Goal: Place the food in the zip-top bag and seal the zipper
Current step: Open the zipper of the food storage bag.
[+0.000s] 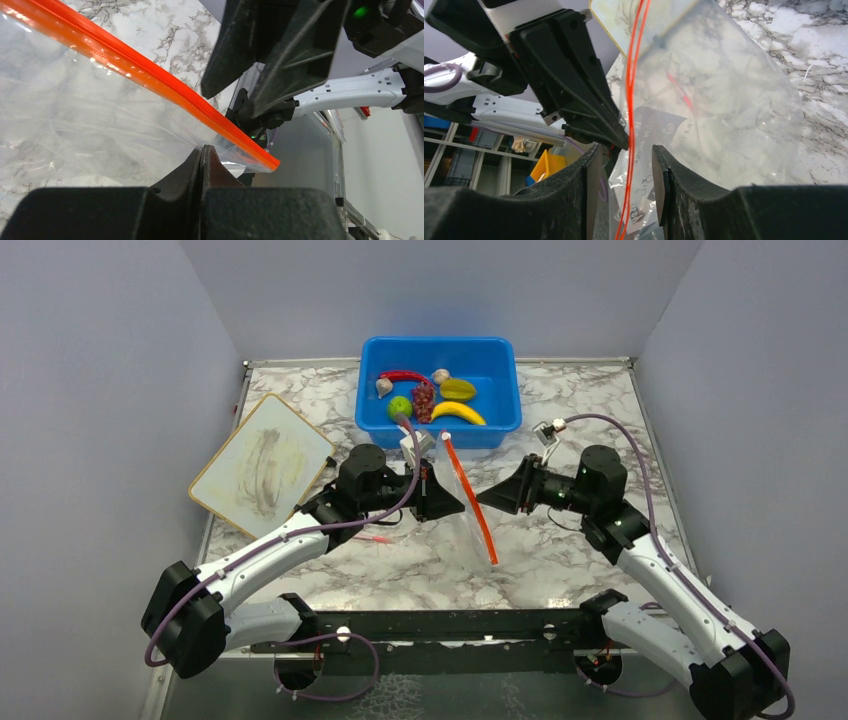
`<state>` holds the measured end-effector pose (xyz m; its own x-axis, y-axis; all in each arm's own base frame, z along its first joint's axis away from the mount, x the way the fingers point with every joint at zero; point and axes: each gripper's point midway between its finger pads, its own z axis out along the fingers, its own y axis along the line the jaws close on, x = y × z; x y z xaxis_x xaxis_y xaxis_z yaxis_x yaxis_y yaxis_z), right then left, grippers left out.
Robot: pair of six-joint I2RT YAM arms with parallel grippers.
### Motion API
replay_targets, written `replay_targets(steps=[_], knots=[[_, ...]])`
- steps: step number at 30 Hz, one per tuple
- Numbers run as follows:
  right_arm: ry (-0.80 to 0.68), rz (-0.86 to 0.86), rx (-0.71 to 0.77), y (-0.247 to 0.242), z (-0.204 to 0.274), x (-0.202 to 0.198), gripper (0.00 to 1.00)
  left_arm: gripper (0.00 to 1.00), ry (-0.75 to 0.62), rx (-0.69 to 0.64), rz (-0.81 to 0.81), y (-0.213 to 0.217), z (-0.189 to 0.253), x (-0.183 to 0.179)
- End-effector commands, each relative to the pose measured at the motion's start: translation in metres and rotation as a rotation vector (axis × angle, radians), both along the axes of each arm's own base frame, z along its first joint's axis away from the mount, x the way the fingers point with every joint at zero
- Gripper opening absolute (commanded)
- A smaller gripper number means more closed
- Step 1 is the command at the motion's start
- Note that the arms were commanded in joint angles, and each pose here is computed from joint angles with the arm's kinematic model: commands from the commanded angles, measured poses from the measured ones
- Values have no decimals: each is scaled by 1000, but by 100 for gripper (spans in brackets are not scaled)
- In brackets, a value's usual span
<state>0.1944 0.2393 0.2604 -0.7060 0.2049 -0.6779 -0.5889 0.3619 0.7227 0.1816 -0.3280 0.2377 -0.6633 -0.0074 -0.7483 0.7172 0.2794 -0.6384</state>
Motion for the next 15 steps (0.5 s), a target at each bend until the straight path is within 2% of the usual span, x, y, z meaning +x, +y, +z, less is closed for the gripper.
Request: replay_targets(steps=[1,12,15], knots=[[-14,40,22,8,8,3,41,0,-66,-47,-68,-2,14,-11],[21,130,103,18,2,-4,26,0,-68,-45,-93,-3,12,-15],[27,126,103,18,-1,-3,25,0,-70,-40,-91,-2,9,-15]])
